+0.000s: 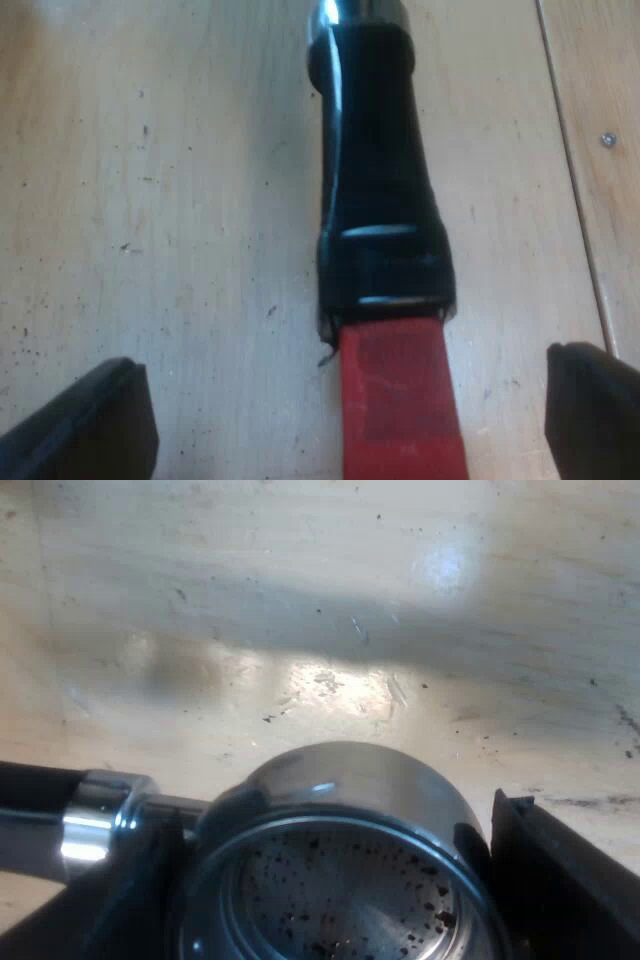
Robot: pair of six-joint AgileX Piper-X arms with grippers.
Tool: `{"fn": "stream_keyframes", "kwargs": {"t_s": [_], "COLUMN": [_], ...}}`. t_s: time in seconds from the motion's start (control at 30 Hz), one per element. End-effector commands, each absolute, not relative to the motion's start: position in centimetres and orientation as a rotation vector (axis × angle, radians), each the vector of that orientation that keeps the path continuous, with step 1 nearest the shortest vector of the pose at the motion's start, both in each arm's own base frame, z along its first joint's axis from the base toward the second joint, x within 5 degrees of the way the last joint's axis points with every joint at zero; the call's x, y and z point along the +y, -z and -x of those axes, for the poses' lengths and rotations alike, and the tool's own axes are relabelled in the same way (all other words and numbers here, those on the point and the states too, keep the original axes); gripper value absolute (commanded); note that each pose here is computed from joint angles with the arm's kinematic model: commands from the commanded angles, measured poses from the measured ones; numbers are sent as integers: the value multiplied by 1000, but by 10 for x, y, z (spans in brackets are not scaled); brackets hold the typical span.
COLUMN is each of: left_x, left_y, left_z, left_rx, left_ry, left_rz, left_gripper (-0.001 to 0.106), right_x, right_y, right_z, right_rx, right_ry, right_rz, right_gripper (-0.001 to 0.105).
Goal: Put the handle in the coffee machine
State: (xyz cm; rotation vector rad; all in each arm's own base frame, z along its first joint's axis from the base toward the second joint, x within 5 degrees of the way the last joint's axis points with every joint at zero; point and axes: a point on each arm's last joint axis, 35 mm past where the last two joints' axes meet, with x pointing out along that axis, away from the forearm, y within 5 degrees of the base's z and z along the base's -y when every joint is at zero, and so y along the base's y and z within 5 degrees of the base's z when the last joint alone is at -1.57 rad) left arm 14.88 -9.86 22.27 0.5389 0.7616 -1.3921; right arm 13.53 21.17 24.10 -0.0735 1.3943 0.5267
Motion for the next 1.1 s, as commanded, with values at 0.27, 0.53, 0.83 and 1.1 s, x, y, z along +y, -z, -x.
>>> {"fn": "stream_keyframes", "kwargs": {"t_s": [0.27,0.53,0.83,1.1], "left_x": [-103,-104,-102,-104], "left_y": [-215,-212,-203,-204], "left_z": [-152,-152,-150,-152], "left_rx": [756,753,750,723], "left_ry": [1456,1479,1478,1476], "left_rz": [-533,-509,-509,-514], "left_gripper": [80,80,80,80], "right_x": [209,209,209,209], "right_y": [-254,-254,-254,-254], "right_z": [-135,-135,-135,-135], "right_rx": [1362,1362,1362,1362], "right_ry": [-563,-563,-563,-563], "right_rz": [42,42,42,42], "right_gripper": [0,0,0,0]}}
